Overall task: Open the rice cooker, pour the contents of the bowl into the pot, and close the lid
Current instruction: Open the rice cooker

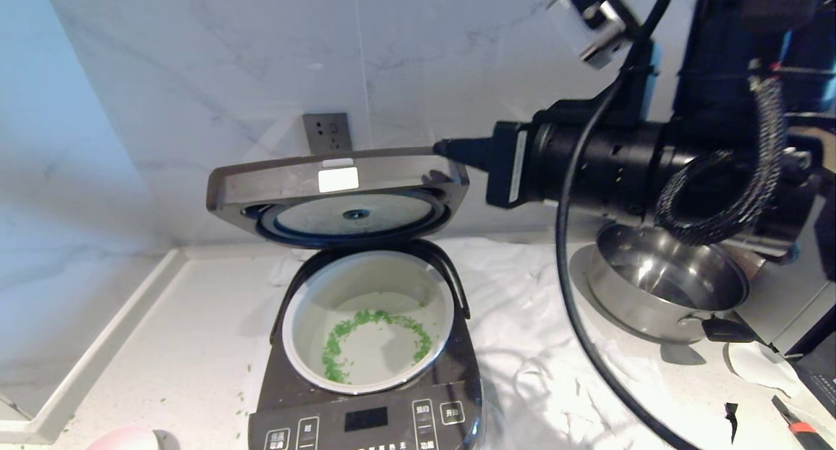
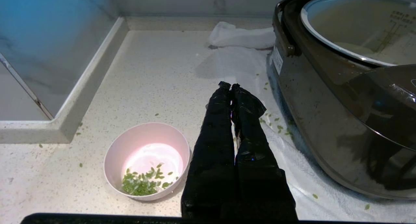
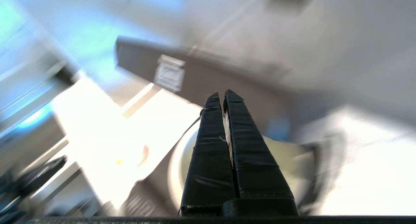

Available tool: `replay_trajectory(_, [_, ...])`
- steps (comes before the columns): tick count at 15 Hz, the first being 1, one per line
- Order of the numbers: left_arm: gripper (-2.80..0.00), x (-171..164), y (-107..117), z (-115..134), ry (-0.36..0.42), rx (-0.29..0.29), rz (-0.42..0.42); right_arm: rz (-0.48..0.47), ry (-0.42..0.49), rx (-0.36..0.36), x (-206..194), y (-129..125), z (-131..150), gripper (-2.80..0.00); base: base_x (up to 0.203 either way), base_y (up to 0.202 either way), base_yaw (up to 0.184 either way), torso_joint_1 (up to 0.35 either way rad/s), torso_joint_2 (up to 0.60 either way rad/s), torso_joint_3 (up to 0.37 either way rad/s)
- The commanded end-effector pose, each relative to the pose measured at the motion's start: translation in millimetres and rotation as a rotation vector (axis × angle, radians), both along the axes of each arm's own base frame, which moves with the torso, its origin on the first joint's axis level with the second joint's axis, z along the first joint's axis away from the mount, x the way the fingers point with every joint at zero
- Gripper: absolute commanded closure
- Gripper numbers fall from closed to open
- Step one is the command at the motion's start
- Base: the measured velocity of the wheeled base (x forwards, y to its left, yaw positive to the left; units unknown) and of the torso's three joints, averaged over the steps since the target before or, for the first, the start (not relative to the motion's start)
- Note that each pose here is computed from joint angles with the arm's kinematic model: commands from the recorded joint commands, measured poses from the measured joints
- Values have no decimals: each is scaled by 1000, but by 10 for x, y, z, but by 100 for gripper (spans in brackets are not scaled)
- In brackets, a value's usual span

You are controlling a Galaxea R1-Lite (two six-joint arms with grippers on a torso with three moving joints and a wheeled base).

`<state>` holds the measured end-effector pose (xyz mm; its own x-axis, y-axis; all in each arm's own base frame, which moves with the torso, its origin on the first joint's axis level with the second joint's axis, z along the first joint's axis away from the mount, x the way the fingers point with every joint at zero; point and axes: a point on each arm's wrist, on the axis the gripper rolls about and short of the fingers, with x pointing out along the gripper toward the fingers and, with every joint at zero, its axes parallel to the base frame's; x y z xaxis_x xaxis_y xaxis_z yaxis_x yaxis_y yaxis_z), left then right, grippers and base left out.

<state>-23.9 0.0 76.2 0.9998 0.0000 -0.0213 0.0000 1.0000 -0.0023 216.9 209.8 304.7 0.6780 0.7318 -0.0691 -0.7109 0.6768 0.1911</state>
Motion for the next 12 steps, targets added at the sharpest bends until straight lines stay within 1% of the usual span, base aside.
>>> replay_trajectory(1, [0, 1, 0, 0, 2, -1, 0, -80, -148, 46, -132, -404, 398, 0, 0, 0, 0, 0, 0, 0])
replay_trajectory(3, [0, 1, 0, 0, 2, -1, 0, -149, -276, 5, -293, -705, 591, 0, 0, 0, 0, 0, 0, 0])
replay_trajectory(4, [0, 1, 0, 0, 2, -1, 0, -190, -321, -25, -409, -838, 632, 0, 0, 0, 0, 0, 0, 0])
replay_trajectory(6, [0, 1, 0, 0, 2, -1, 0, -273, -337, -95, -599, -1016, 510, 0, 0, 0, 0, 0, 0, 0])
replay_trajectory(7, [0, 1, 0, 0, 2, -1, 0, -299, -338, -111, -707, -1104, 449, 0, 0, 0, 0, 0, 0, 0])
replay_trajectory(9, [0, 0, 0, 0, 0, -1, 0, -361, -353, -115, -913, -1303, 391, 0, 0, 0, 0, 0, 0, 0])
replay_trajectory(11, [0, 2, 0, -3, 2, -7, 2, -458, -372, -115, -1093, -1534, 353, 0, 0, 0, 0, 0, 0, 0])
replay_trajectory(12, [0, 2, 0, -4, 3, -7, 2, -520, -372, -125, -1189, -1660, 281, 0, 0, 0, 0, 0, 0, 0])
